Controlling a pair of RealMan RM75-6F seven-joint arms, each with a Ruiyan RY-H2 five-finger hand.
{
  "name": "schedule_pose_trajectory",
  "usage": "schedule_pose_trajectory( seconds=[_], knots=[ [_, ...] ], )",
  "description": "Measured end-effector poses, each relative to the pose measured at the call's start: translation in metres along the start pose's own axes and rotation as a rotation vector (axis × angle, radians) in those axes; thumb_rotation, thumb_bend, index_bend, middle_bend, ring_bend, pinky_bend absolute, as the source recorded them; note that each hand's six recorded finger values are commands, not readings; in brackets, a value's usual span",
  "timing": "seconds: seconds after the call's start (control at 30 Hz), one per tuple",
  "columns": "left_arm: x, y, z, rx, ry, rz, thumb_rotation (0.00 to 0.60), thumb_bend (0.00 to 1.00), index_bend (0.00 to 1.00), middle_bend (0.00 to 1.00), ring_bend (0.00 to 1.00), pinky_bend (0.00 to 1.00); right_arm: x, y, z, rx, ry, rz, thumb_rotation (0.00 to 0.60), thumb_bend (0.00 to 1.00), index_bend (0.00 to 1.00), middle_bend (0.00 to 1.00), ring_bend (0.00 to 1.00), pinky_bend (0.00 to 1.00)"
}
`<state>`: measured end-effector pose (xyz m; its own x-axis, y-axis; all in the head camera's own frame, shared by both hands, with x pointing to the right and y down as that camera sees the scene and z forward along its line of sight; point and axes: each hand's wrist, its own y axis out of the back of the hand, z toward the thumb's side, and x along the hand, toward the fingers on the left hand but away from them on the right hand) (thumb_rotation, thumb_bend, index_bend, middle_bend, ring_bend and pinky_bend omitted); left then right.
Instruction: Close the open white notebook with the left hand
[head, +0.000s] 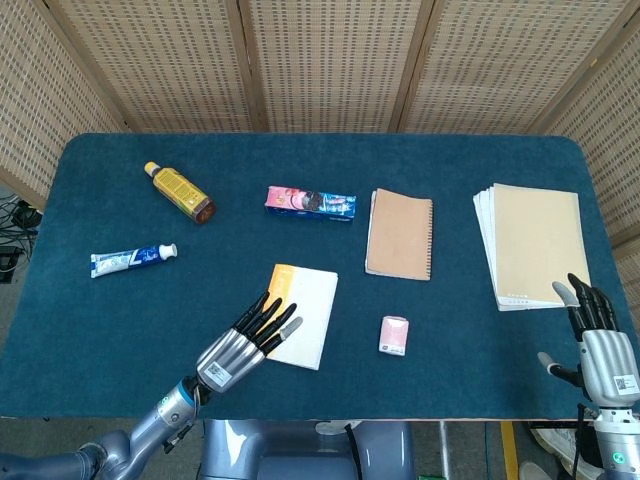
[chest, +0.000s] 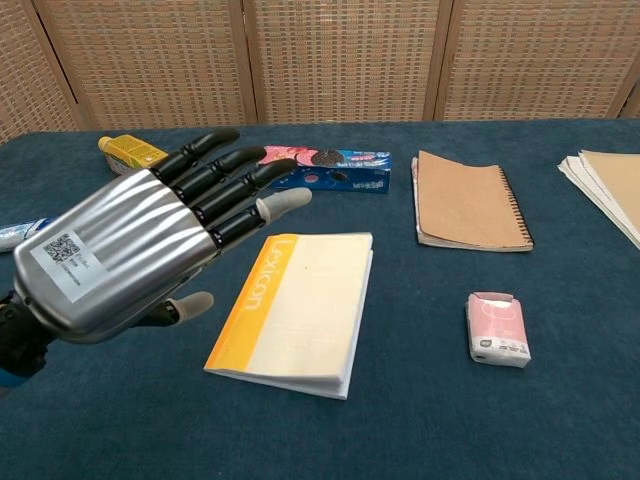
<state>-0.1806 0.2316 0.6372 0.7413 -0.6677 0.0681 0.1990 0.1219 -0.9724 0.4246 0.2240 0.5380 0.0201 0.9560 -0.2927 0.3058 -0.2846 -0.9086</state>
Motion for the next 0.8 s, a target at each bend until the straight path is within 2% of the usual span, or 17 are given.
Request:
schedule_pose_trajectory(
  seconds=[0.1,0.3,0.47,0.63,0.8],
  knots=[
    [-0.007,-0.001,-0.005,-0.040,0.023,-0.023,0.600,0.21,0.00,0.00,0.00,0.00,0.000,0.000,0.000,0.005,0.005,0.006,0.600,0.13,0.02,0.00,0.00,0.00],
    [-0.041,-0.001,-0.036,-0.170,0.187,-0.090,0.600,0.19,0.00,0.00,0.00,0.00,-0.001,0.001,-0.001,0.032,0.004,-0.012,0.600,0.13,0.02,0.00,0.00,0.00],
    [-0.078,-0.001,-0.069,-0.262,0.325,-0.200,0.600,0.17,0.00,0.00,0.00,0.00,0.000,0.000,-0.001,0.049,0.004,-0.007,0.600,0.13,0.02,0.00,0.00,0.00],
    [-0.127,0.004,-0.105,-0.290,0.447,-0.315,0.600,0.17,0.00,0.00,0.00,0.00,0.000,-0.001,0.000,0.095,0.005,-0.005,0.600,0.13,0.02,0.00,0.00,0.00],
    [-0.162,0.003,-0.122,-0.328,0.547,-0.412,0.600,0.17,0.00,0.00,0.00,0.00,0.000,-0.003,0.000,0.133,0.002,0.002,0.600,0.13,0.02,0.00,0.00,0.00]
  ],
)
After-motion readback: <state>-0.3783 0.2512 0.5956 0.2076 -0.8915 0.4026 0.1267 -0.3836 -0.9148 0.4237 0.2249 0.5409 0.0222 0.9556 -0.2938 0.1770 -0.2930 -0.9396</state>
